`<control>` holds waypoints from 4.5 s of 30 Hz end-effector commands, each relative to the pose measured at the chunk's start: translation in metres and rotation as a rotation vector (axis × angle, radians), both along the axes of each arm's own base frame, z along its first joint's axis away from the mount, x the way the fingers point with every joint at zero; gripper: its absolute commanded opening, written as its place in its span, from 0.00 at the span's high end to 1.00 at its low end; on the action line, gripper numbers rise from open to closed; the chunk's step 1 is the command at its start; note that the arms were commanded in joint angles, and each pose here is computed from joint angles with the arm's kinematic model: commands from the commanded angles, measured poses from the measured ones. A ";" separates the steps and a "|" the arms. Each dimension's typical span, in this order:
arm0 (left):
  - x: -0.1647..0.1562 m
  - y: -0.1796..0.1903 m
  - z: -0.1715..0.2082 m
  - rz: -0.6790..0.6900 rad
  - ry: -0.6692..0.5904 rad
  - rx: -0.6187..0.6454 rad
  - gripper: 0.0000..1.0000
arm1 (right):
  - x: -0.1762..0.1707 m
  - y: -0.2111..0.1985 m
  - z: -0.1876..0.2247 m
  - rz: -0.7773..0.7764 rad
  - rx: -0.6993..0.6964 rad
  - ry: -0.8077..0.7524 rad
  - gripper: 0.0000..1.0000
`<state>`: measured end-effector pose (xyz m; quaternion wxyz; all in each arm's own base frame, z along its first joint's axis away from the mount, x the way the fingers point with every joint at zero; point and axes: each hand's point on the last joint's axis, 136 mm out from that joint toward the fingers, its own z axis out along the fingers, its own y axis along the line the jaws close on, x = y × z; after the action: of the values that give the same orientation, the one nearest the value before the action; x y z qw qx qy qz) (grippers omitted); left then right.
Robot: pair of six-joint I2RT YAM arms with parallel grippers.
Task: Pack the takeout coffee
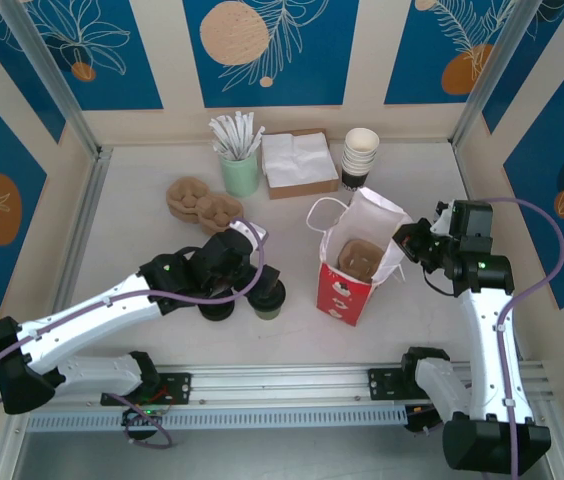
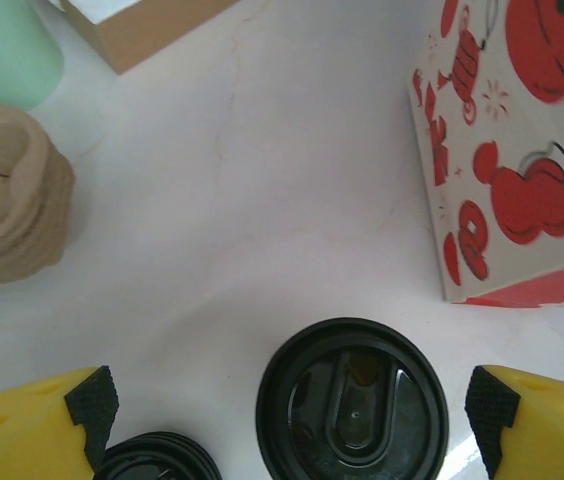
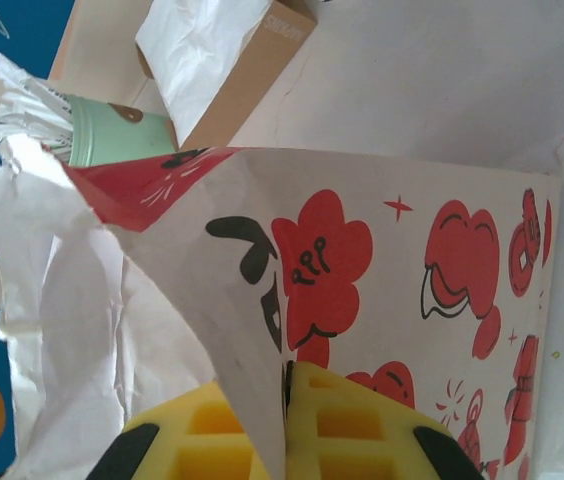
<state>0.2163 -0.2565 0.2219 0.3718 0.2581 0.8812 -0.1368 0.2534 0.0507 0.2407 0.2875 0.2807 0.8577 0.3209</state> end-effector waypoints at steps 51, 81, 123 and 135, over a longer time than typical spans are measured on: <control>-0.034 -0.017 -0.088 0.043 0.162 0.139 0.17 | -0.032 -0.021 0.019 0.005 -0.116 0.017 0.46; -0.037 -0.014 -0.106 0.074 0.191 0.222 0.24 | -0.033 -0.023 0.016 0.001 -0.096 0.018 0.46; -0.018 -0.020 0.059 0.055 -0.012 0.048 0.33 | -0.032 -0.019 0.022 0.011 -0.054 0.003 0.45; -0.018 -0.041 0.174 -0.076 -0.142 -0.092 0.35 | -0.030 -0.005 0.015 0.027 0.047 0.009 0.62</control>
<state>0.2024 -0.2911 0.3859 0.4399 0.2470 0.8453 -0.1762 0.2245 0.0359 0.2545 0.2803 0.2797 0.8628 0.3144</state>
